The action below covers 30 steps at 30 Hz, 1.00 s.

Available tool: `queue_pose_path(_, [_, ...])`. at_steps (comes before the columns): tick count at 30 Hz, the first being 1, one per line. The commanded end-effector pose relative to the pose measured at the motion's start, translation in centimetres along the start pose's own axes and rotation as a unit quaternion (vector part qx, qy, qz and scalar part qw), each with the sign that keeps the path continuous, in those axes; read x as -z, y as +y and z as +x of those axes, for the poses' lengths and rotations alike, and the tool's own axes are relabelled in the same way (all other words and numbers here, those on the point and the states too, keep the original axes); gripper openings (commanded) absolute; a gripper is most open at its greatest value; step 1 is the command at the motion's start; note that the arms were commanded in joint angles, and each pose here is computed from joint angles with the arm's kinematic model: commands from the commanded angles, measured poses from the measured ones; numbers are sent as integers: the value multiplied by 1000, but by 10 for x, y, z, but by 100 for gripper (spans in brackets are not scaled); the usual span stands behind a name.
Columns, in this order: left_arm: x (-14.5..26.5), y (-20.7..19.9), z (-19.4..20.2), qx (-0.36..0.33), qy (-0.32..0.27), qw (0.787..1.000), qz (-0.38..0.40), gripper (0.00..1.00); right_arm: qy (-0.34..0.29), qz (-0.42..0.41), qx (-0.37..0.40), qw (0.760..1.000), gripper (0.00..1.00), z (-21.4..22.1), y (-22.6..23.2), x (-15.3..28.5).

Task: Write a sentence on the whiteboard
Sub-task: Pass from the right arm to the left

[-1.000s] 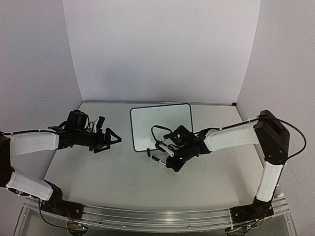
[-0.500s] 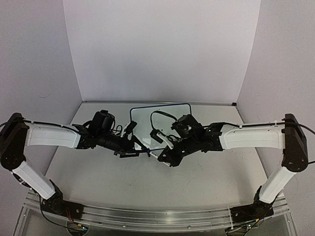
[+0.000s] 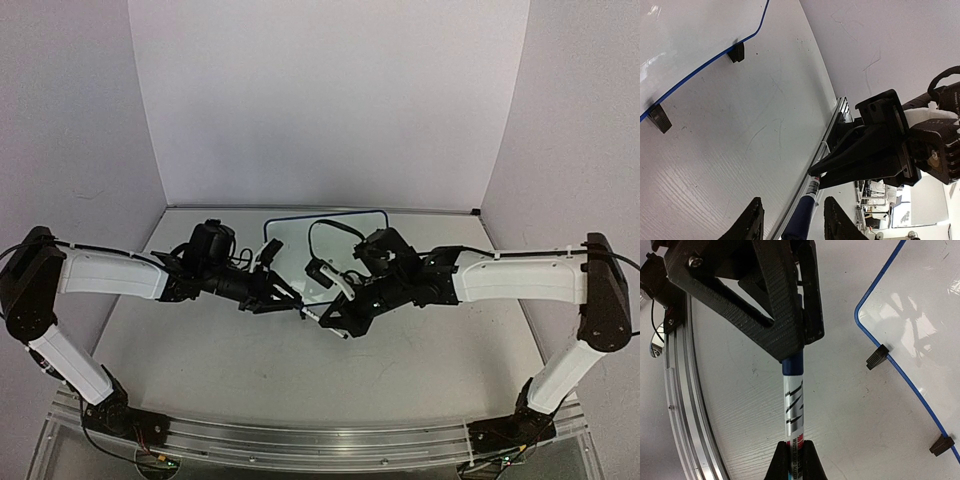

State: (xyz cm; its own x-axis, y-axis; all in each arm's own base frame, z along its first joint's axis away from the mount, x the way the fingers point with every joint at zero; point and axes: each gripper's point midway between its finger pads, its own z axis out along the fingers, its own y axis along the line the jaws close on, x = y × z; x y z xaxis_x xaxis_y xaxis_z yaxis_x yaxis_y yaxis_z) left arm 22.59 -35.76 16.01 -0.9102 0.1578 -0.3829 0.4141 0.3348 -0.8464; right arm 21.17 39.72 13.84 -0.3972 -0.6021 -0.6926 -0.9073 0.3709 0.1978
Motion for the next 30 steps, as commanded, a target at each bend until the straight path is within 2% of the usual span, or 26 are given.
queue_pose_path(1, [0, -22, -16, -26, -12, 999, 29, 34, -19, -7, 14, 1000, 0, -12, 8, 11])
queue_pose_path(6, [-1, -21, -14, -25, -3, 999, 28, 24, -16, 1, 14, 1000, 0, -10, 5, 10])
queue_pose_path(10, [0, -21, -13, -24, -2, 999, 26, 5, -14, 7, 12, 1000, 0, -7, 3, 10])
queue_pose_path(12, [1, -21, -12, -23, -2, 999, 27, 0, -20, 11, 10, 1000, 2, -9, 2, 12])
queue_pose_path(13, [1, -21, -11, -24, -4, 999, 28, 0, -25, 14, 6, 1000, 10, -11, 1, 13])
queue_pose_path(15, [5, -23, -13, -26, -21, 999, 28, 0, -37, 25, -5, 999, 47, -16, -1, 17])
queue_pose_path(17, [12, -29, -21, -32, -54, 998, 28, 0, -55, 38, -33, 997, 73, -22, -5, 22])
queue_pose_path(18, [16, -32, -26, -33, -72, 996, 29, 0, -66, 45, -49, 996, 84, -25, -8, 24])
queue_pose_path(19, [20, -34, -30, -33, -92, 995, 32, 0, -81, 49, -64, 993, 90, -28, -11, 26])
queue_pose_path(22, [36, -54, -45, -46, -159, 984, 66, 0, -134, 35, -114, 984, 98, -39, -12, 33])
queue_pose_path(27, [63, -82, -60, -61, -245, 958, 135, 0, -233, -60, -183, 953, 98, -65, 3, 49])
queue_pose_path(30, [73, -97, -63, -70, -268, 944, 178, 0, -282, -125, -204, 929, 98, -81, 18, 62])
